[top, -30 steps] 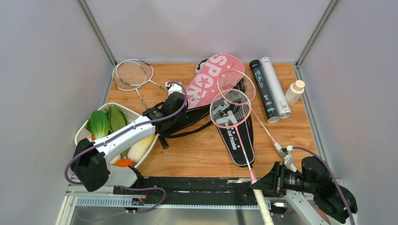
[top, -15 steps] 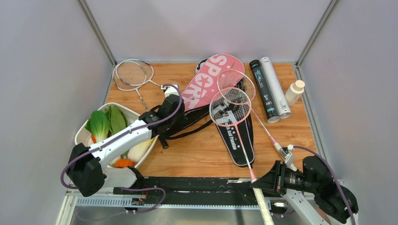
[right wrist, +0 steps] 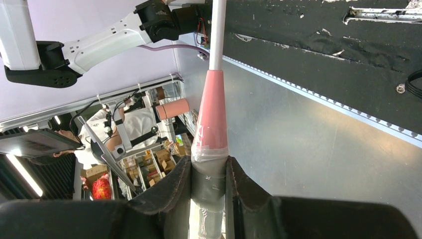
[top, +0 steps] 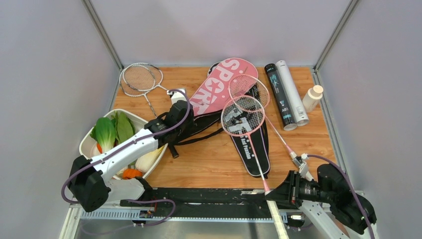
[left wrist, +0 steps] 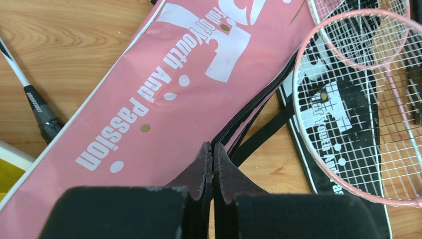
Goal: Pack up the badminton gear
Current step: Open the racket bag at the center of the board.
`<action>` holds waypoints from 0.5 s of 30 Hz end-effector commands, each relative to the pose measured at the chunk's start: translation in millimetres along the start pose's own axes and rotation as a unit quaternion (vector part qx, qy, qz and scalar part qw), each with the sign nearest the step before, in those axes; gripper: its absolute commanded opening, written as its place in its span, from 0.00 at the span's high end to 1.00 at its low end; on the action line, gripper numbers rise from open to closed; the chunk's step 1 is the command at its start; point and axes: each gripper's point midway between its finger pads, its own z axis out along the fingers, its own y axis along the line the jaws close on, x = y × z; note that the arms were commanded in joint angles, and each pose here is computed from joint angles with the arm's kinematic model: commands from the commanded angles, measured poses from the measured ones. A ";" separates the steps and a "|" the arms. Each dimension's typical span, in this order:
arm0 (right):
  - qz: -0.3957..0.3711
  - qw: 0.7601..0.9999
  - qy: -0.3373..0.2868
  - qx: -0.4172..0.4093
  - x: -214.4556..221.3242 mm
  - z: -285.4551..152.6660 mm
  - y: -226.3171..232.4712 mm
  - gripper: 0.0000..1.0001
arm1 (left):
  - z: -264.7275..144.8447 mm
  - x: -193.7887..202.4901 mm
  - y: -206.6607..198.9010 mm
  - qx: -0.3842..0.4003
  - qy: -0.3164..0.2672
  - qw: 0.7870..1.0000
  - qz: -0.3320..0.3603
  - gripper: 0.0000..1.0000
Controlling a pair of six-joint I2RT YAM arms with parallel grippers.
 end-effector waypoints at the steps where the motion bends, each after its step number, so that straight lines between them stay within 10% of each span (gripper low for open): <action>1: 0.090 0.995 0.051 -0.016 17.7 -5.0 10.5 1.00 | -15.4 -36.0 -5.4 0.009 -0.053 0.998 -0.026 1.00; 15: 0.069 0.994 0.064 -0.057 9.2 -0.6 37.5 1.00 | -17.4 -25.2 -18.7 0.059 -0.040 0.997 -0.042 1.00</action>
